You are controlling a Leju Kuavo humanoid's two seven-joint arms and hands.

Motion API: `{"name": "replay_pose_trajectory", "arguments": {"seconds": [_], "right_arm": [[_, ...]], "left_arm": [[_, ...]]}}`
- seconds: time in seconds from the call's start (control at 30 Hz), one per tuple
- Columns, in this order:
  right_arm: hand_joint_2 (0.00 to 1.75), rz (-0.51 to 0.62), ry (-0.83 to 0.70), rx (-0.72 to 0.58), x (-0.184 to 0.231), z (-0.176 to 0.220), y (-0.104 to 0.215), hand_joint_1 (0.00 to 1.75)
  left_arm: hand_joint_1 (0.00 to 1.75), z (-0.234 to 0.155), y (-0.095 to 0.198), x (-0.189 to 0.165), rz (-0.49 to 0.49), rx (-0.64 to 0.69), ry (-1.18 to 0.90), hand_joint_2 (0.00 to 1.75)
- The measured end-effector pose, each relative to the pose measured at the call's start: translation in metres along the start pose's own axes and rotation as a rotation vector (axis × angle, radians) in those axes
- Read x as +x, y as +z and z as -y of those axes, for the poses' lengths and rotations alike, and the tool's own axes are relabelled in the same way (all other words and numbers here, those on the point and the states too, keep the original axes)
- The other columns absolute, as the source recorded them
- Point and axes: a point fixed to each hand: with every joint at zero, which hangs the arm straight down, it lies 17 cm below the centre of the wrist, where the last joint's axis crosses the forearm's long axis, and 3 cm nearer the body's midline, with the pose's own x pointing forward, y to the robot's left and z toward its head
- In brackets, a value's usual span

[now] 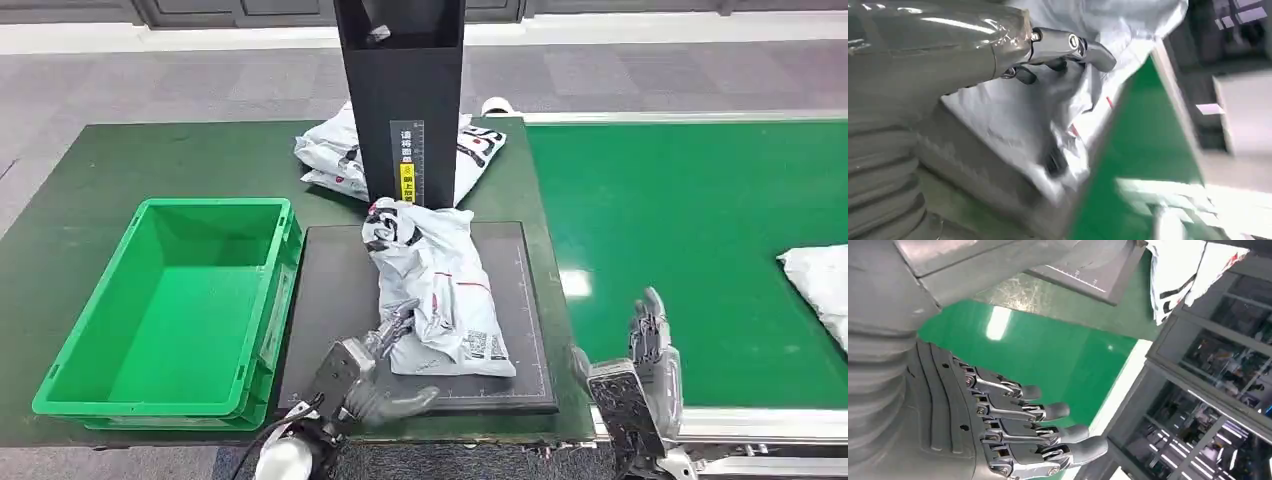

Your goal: Moved the parcel from conveyor to table for the left to box.

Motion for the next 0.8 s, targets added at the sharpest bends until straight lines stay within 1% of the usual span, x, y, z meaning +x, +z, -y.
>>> {"name": "replay_pose_trajectory", "arguments": {"seconds": [0.1, 0.2, 0.27, 0.33, 0.37, 0.47, 0.8], "right_arm": [[1.75, -0.009, 0.007, -0.011, -0.002, 0.003, 0.0, 0.0], [1.75, -0.021, 0.007, -0.019, -0.004, 0.005, -0.001, 0.0], [1.75, -0.024, 0.005, -0.023, -0.004, 0.006, -0.002, 0.0], [1.75, -0.017, 0.0, -0.017, -0.002, 0.004, -0.003, 0.0], [1.75, -0.012, -0.003, -0.018, -0.001, 0.003, -0.003, 0.0], [1.75, -0.003, -0.011, -0.023, 0.002, 0.002, -0.006, 0.0], [1.75, 0.011, -0.033, -0.029, 0.006, -0.002, -0.022, 0.0]], "left_arm": [[0.0, -0.023, -0.007, -0.008, -0.038, 0.121, -0.229, 1.75], [0.0, -0.053, -0.013, -0.007, -0.073, 0.278, -0.564, 1.75], [0.0, -0.062, -0.019, 0.007, -0.043, 0.348, -0.755, 1.75], [0.0, -0.05, -0.026, 0.025, 0.032, 0.369, -0.972, 1.75], [0.0, -0.041, -0.029, 0.03, 0.059, 0.361, -1.036, 1.75], [0.0, -0.026, -0.035, 0.033, 0.082, 0.334, -1.098, 1.75], [0.0, -0.008, -0.054, 0.039, 0.106, 0.299, -1.147, 1.75]]}}
